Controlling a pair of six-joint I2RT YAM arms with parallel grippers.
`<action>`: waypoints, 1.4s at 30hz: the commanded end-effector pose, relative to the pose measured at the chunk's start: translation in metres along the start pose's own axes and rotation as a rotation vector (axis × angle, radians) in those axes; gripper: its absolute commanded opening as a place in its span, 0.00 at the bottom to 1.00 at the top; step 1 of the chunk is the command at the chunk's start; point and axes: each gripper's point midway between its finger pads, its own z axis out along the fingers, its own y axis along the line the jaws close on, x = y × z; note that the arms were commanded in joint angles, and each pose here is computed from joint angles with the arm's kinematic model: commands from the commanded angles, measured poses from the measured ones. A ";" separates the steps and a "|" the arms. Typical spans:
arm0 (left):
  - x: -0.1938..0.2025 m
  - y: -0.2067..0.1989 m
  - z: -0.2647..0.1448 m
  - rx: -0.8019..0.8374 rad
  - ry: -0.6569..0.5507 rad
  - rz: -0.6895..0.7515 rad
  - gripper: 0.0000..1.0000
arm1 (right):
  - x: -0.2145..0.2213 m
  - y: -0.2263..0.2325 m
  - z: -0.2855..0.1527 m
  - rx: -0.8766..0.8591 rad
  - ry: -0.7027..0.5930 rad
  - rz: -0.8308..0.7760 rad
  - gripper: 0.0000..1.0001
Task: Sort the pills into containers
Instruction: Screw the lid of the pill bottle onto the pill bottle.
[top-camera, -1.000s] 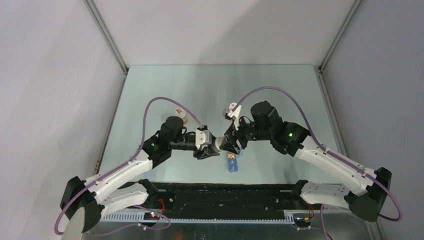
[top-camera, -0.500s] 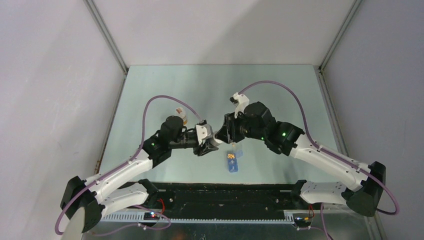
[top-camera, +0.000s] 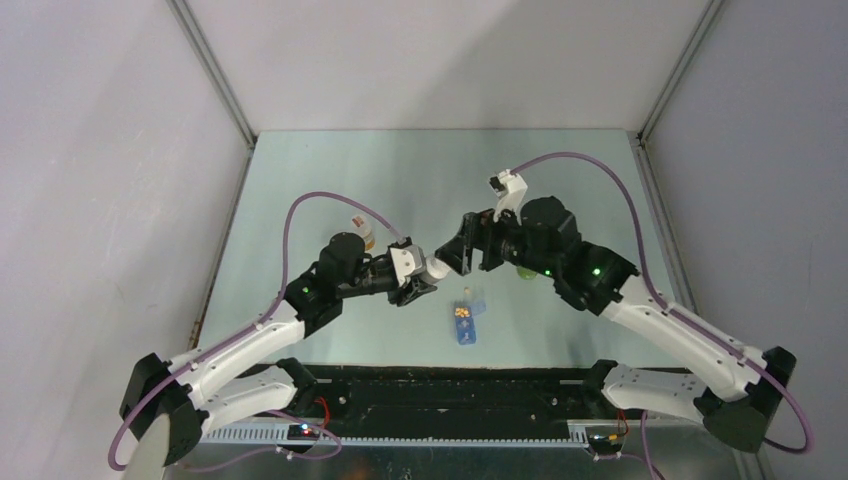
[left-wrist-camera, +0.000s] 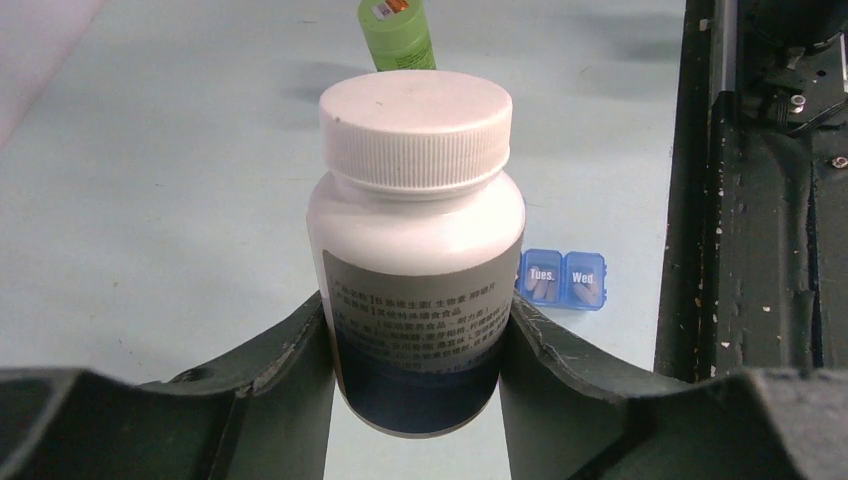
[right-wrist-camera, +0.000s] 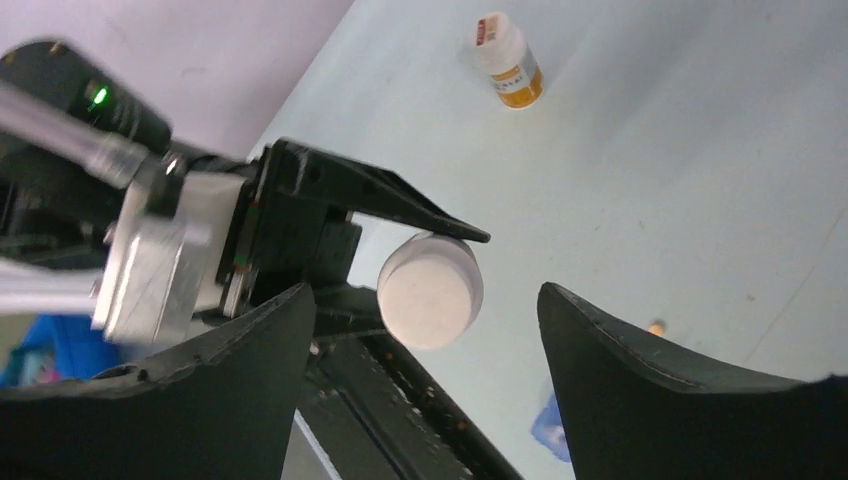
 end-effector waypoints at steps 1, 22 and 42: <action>-0.013 -0.005 -0.001 0.035 -0.041 0.045 0.00 | 0.013 0.012 -0.024 -0.178 0.078 -0.317 0.84; -0.017 -0.030 -0.003 0.192 -0.046 0.056 0.00 | 0.027 0.005 -0.007 -0.248 0.232 -0.460 0.72; -0.020 -0.027 -0.003 0.181 -0.046 0.064 0.00 | 0.040 0.013 -0.006 -0.296 0.271 -0.489 0.54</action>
